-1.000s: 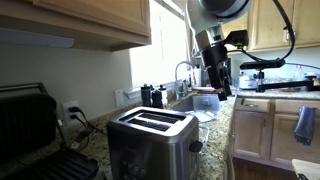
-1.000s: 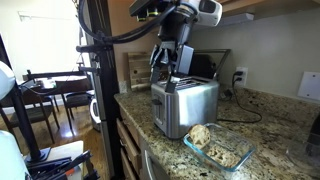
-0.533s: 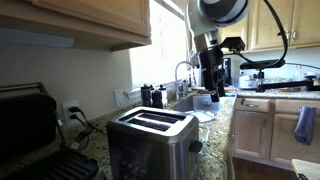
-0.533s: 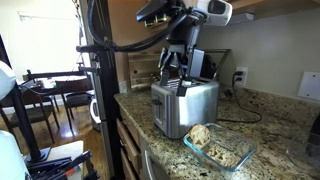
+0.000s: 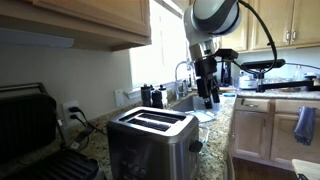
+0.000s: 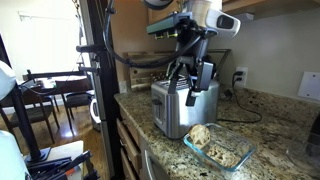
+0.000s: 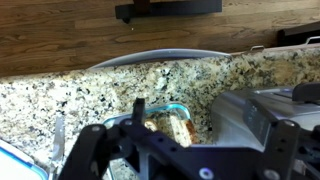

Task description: Put a slice of bread in the right compartment of the toaster

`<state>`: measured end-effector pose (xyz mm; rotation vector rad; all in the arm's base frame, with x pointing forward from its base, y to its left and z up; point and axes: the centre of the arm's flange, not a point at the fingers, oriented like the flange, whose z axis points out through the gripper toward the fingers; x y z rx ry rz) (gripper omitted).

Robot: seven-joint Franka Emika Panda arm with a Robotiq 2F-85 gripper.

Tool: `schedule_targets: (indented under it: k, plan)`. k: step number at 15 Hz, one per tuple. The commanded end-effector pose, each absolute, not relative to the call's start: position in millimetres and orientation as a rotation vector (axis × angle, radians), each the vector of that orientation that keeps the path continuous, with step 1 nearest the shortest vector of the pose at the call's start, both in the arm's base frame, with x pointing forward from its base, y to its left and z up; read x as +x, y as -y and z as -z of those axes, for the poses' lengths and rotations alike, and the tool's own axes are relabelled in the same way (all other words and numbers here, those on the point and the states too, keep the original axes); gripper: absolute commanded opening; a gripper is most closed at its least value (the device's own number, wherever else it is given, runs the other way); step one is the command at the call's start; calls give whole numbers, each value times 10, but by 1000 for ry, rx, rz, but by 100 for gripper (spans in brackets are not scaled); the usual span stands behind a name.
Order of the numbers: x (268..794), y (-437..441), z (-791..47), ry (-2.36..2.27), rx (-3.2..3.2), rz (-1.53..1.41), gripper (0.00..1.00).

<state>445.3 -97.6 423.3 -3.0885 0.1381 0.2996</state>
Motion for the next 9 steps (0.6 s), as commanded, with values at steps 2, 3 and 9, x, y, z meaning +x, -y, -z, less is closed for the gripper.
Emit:
schedule_targets:
  k: [2, 3, 9]
  plan:
    - [4655, 1113, -4142, -176, -3097, -300, 100]
    - [4699, 1142, -4119, -180, -3098, -304, 100]
    - [4961, 1338, -3959, -183, -3104, -334, 100]
